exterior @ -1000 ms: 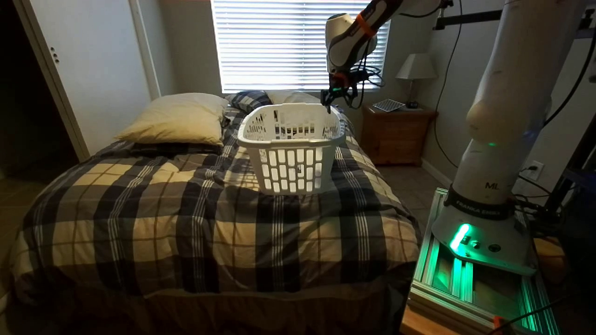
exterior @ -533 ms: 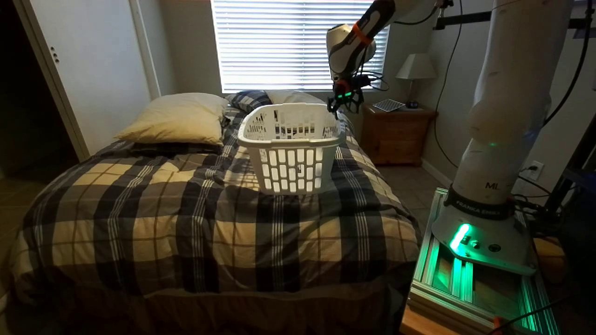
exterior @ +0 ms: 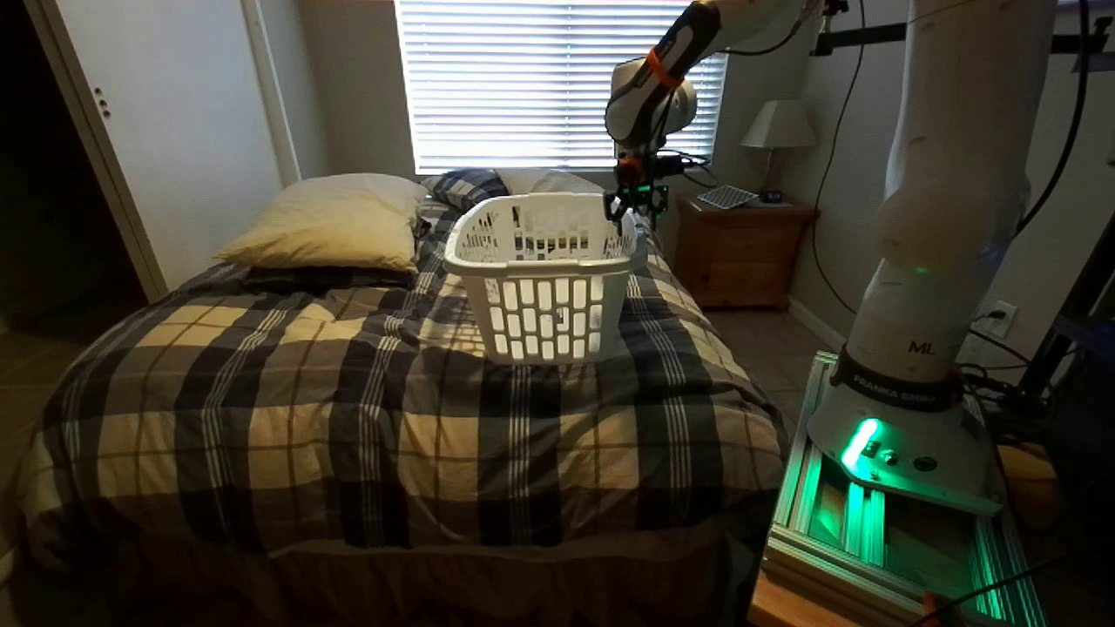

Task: Turn the laundry basket to the left

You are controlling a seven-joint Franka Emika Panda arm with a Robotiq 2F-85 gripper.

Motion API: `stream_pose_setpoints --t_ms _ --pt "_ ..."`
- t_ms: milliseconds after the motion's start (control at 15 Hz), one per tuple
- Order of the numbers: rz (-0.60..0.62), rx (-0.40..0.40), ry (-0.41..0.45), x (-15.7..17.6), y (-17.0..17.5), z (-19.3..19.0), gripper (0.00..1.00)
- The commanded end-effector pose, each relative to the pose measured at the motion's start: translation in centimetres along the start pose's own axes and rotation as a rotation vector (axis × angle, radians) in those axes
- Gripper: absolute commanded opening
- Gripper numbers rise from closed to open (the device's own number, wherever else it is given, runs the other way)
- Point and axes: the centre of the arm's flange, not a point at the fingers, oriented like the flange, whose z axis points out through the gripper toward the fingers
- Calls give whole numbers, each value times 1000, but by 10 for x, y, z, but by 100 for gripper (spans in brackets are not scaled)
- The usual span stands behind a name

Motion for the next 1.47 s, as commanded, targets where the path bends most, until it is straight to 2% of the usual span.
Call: stream_pose_setpoints --t_ms 0,133,267,400,600,867,1067,1133,1200,1267,1400 --pt "-41 23 57 7 -3 -6 52" --pt "-90 29 72 8 -4 -9 38" --pt "-84 27 56 10 -6 -8 24" --pt "-22 9 29 12 -4 -7 12" --pt "169 8 -9 16 -10 -15 5" --pt "339 55 -69 17 -19 -28 7" --pt "440 104 -62 13 -23 -33 7" --pt "426 109 -74 10 -25 -36 7" --pt "347 66 -77 9 -17 -25 7" --pt "339 64 -80 8 -19 -25 28" --pt "330 61 -83 7 -18 -23 28"
